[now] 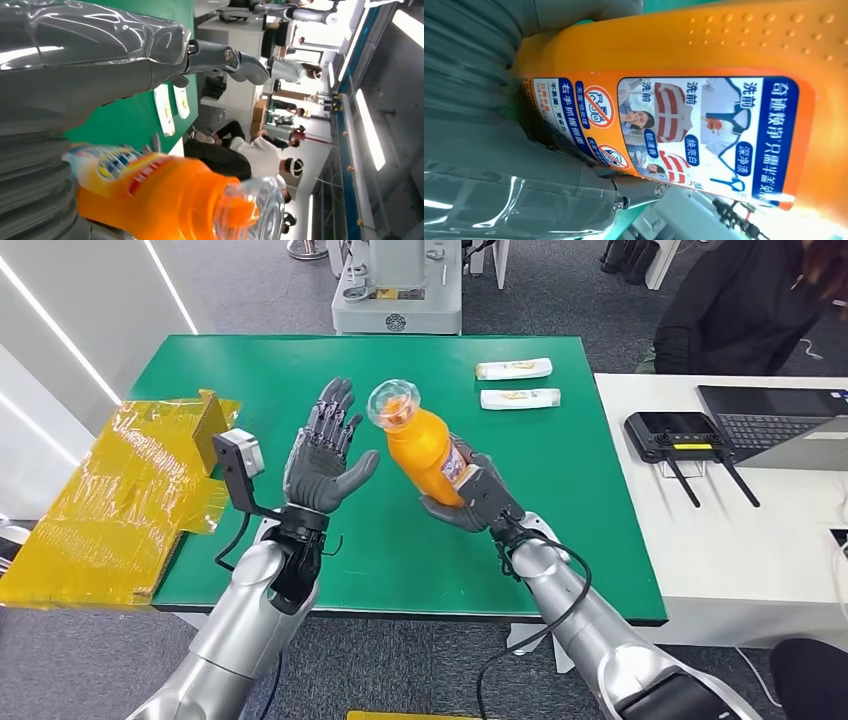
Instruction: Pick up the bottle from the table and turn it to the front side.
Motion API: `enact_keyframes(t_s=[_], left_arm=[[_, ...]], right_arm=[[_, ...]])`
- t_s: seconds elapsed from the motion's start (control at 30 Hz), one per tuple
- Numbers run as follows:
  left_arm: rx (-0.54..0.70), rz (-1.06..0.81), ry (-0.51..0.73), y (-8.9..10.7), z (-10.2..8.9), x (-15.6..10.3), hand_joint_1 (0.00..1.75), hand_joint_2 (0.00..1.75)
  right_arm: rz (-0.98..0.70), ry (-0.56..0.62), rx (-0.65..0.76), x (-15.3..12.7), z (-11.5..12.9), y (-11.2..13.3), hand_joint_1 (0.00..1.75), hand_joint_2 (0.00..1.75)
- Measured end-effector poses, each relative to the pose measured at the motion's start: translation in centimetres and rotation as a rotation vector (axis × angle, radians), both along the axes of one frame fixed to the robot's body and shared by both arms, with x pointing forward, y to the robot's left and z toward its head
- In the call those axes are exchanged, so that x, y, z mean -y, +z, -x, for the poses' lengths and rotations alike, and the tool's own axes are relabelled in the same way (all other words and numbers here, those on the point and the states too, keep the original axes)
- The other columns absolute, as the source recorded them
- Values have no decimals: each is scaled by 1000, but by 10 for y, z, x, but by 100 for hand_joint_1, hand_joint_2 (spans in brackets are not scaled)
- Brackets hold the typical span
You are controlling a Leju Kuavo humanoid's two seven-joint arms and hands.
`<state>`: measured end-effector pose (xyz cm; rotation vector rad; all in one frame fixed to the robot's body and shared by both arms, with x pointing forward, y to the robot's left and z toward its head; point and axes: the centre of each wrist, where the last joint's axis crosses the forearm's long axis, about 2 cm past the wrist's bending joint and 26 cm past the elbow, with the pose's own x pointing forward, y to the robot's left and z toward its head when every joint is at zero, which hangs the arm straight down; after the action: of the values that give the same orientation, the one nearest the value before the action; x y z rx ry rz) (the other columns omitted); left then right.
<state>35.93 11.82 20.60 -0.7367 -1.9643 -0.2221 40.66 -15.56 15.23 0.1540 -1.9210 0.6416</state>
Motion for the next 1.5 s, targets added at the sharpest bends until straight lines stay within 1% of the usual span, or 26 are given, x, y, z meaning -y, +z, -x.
enact_keyframes(t_s=[0.17,0.3,0.53,0.8,0.93,1.07,1.27,1.5], left_arm=[[-31,7,-11,-4,-2,9,0,175],[-48,3,-20,-8,0,14,0,175],[-75,-8,-46,-8,1,16,0,175],[-84,-25,-57,-11,3,20,0,175],[-84,-30,-59,-12,4,21,0,175],[-84,-25,-52,-13,4,22,0,175],[-56,-29,-4,-14,5,24,0,175],[-43,-36,20,-14,5,24,0,175]], right_arm=[[28,19,-35,-15,3,0,175,175],[76,29,-73,-22,5,-3,175,175],[121,24,-102,-21,7,-9,175,175],[137,4,-125,-20,7,-11,175,175],[124,-49,-103,-17,5,-9,175,175],[85,-112,-58,-14,1,-2,175,175],[53,-116,-10,-18,-5,14,175,175],[49,-111,18,-20,-5,20,175,175]])
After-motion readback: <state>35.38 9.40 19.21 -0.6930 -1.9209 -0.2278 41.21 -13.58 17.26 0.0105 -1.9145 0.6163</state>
